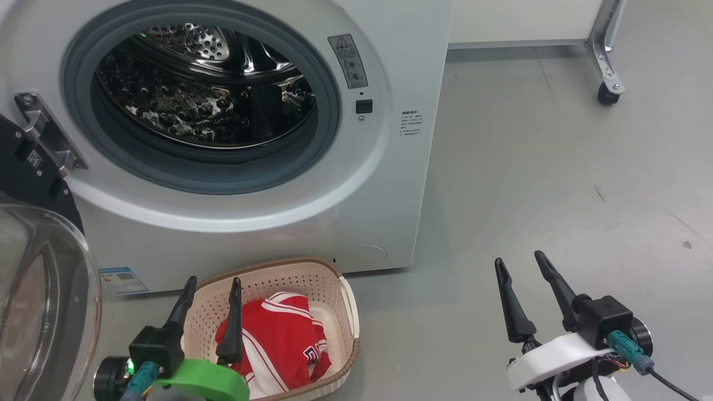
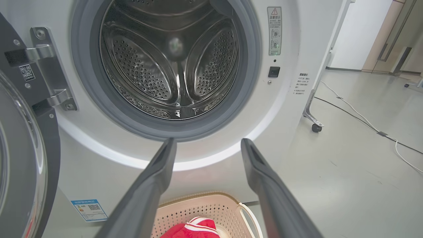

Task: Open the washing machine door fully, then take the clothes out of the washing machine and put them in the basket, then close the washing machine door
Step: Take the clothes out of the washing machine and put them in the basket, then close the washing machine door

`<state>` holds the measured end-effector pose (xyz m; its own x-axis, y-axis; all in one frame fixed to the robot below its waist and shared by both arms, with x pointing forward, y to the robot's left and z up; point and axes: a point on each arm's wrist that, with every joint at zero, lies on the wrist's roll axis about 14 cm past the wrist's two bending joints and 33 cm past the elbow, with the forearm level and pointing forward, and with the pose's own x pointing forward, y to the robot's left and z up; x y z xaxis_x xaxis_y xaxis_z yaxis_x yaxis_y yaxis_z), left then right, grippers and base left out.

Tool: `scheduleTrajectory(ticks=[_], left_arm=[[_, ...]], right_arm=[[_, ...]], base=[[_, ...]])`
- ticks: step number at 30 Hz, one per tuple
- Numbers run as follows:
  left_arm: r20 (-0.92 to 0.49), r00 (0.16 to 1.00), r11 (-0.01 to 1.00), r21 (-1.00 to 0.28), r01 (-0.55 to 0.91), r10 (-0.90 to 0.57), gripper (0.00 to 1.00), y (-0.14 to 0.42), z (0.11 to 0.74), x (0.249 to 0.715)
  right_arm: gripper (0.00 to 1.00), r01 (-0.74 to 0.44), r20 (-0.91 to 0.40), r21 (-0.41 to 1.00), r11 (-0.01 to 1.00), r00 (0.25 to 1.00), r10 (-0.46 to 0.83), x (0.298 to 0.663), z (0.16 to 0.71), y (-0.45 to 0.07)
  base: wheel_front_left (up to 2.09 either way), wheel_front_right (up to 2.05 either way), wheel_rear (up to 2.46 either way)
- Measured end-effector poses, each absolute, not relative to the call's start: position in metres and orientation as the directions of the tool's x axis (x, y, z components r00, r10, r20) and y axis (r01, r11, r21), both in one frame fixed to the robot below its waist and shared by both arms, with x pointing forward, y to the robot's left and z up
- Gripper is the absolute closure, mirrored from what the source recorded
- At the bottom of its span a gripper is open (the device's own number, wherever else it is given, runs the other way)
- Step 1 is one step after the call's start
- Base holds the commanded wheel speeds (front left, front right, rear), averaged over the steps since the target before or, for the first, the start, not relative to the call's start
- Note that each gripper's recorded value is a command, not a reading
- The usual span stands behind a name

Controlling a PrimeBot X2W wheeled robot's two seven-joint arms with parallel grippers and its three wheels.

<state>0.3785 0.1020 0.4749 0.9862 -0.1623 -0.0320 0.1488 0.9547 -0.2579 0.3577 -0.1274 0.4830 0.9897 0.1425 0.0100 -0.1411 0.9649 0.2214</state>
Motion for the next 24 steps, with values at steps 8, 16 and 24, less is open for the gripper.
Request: scheduleTrajectory(ticks=[8, 16, 24], left_arm=[[-0.019, 0.991, 0.958, -0.258, 0.125, -0.134, 0.00, 0.108, 0.480, 0.358], [-0.017, 0.993, 0.960, -0.256, 0.110, -0.118, 0.00, 0.113, 0.483, 0.348], [-0.019, 0.993, 0.961, -0.255, 0.108, -0.117, 0.00, 0.114, 0.486, 0.342]], right_arm=[[0.00, -0.133, 0.001, 0.223, 0.966, 0.991, 0.136, 0.344, 0.480, -0.127], [0.00, -0.126, 0.001, 0.217, 0.968, 0.992, 0.129, 0.340, 0.480, -0.128], [0.00, -0.119, -0.002, 0.217, 0.969, 0.992, 0.123, 0.337, 0.480, -0.128]], base=[[0.00, 0.00, 0.00], [0.00, 0.00, 0.00], [0.00, 0.00, 0.00]])
